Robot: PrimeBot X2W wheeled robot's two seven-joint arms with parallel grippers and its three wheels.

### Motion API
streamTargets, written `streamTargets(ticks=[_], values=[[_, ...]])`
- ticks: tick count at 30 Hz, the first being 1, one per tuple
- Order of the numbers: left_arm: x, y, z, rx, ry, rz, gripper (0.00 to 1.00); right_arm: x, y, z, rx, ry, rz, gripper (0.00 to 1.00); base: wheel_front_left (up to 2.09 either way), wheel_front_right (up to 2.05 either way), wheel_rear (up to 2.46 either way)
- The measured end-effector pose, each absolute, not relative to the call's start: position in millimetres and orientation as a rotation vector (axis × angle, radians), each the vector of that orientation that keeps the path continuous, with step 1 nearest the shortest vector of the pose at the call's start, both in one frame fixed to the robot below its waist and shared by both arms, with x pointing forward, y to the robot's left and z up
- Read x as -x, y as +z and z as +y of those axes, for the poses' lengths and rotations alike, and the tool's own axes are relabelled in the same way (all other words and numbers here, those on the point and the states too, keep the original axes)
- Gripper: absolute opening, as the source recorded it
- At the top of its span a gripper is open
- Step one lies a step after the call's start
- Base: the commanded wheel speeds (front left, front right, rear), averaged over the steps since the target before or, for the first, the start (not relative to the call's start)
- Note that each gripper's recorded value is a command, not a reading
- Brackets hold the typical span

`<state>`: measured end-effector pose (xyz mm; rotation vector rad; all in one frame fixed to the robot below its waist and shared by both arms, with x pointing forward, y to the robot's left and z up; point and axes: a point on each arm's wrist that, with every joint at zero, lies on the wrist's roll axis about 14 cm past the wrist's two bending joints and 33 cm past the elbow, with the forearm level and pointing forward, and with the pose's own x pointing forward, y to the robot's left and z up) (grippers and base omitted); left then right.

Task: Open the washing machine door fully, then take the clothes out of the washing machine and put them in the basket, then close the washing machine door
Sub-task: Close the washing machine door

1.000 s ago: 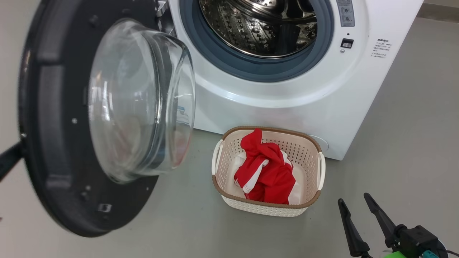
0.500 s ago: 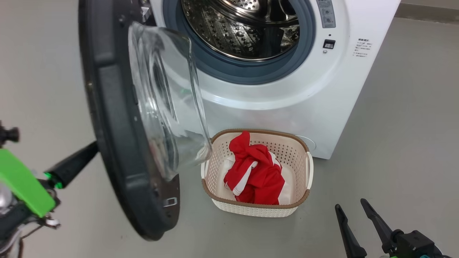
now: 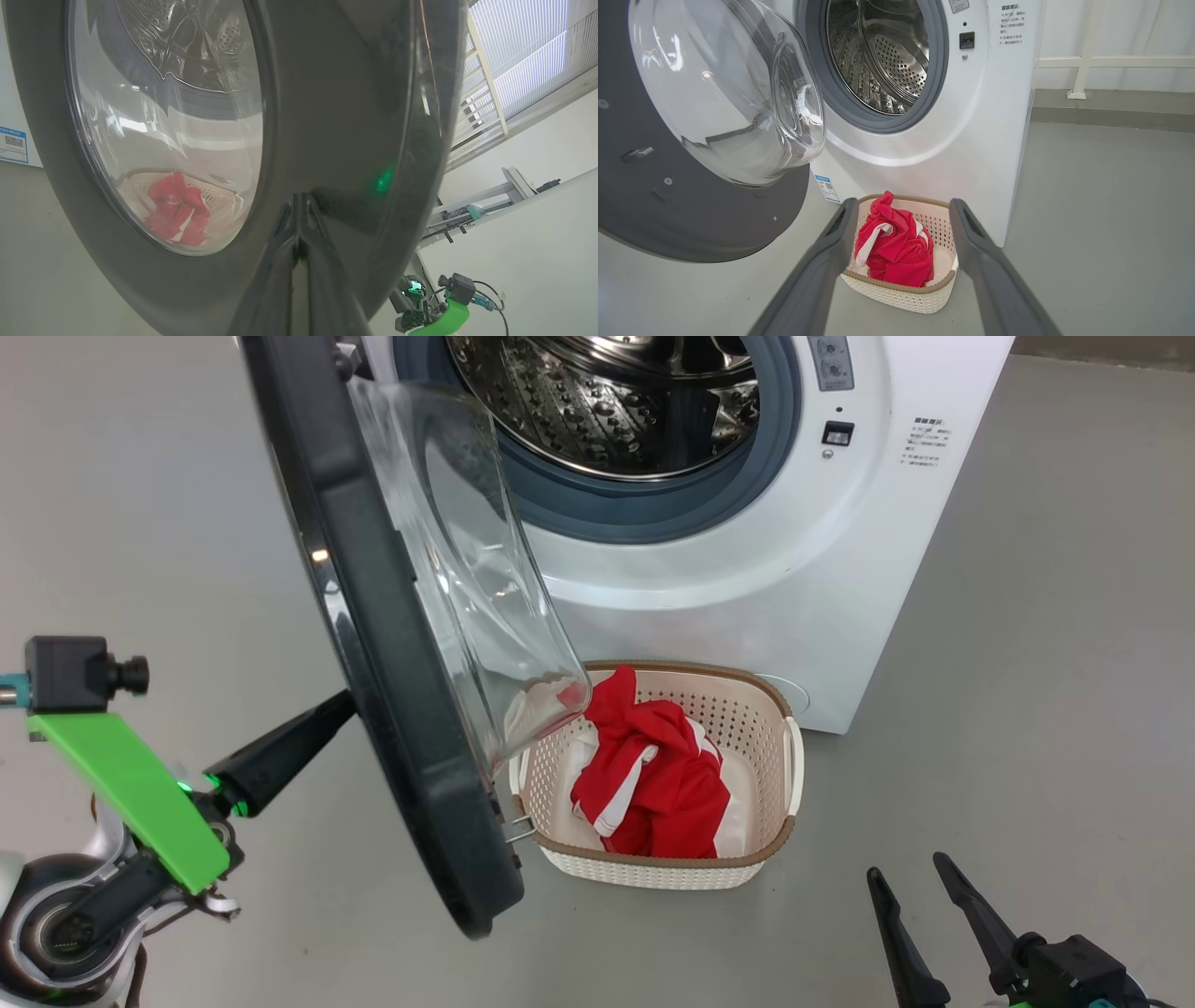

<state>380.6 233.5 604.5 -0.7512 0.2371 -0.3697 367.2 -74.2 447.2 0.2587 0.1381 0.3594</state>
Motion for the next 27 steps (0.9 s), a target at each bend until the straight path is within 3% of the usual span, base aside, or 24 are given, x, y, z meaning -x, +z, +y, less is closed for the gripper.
streamTargets(ticks=[6,10,19,21,22,23,27], values=[[-380.9,602.9,240.0,0.759,-0.341,0.219,0.02,-367.6,447.6,-72.6,-0.263,0.363,0.138,1.00,0.00,0.00,0.00],[-378.9,601.7,247.9,0.774,-0.306,0.186,0.29,-367.9,448.0,-69.2,-0.269,0.371,0.138,1.00,0.00,0.00,0.00],[-353.3,560.8,269.4,0.858,-0.159,0.182,0.49,-368.3,451.4,-56.9,-0.268,0.410,0.133,1.00,0.00,0.00,0.00],[-349.8,557.6,275.6,0.875,-0.125,0.158,0.71,-369.3,452.2,-53.5,-0.267,0.422,0.131,1.00,0.00,0.00,0.00],[-347.7,556.0,278.2,0.882,-0.110,0.147,0.94,-369.6,452.1,-52.4,-0.265,0.426,0.132,1.00,0.00,0.00,0.00],[-345.4,553.7,281.0,0.884,-0.092,0.137,1.00,-369.7,452.0,-51.2,-0.264,0.431,0.133,1.00,0.00,0.00,0.00],[-330.8,535.5,289.6,0.910,-0.019,0.128,1.00,-368.5,452.8,-43.2,-0.262,0.460,0.134,1.00,0.00,0.00,0.00]])
